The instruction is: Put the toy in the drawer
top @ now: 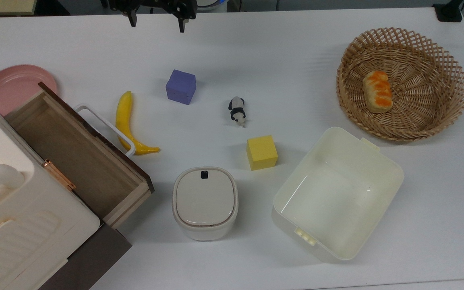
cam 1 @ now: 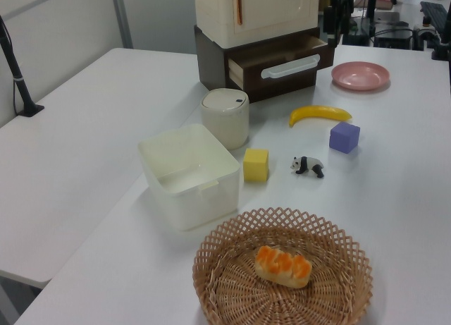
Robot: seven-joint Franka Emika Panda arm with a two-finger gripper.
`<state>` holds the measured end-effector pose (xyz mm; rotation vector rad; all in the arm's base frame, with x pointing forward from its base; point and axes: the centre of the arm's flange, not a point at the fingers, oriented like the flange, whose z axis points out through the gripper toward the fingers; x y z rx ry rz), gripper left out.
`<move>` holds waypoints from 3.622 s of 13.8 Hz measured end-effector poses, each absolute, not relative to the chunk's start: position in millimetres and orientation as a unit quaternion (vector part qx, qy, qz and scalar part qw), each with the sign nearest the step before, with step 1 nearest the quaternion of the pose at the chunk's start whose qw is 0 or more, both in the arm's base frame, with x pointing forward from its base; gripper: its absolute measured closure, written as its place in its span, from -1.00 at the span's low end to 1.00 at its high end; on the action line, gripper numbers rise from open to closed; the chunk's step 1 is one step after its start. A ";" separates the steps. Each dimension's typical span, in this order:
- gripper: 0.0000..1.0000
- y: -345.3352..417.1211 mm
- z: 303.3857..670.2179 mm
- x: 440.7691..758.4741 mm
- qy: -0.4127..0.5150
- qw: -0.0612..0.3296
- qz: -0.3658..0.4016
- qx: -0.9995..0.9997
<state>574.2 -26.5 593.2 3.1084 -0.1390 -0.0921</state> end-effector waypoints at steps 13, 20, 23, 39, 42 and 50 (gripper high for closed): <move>-1.00 -43.5 585.6 584.3 -0.056 0.015 -0.011 0.998; -0.93 42.6 492.2 610.6 0.021 0.019 -0.090 0.996; -0.83 84.4 435.4 618.0 0.054 0.025 -0.112 0.992; 0.16 150.8 310.2 612.3 0.107 0.053 -0.132 0.984; 0.24 149.9 318.3 614.9 0.108 0.053 -0.125 0.985; 0.24 0.3 492.9 646.2 0.065 0.036 -0.010 0.997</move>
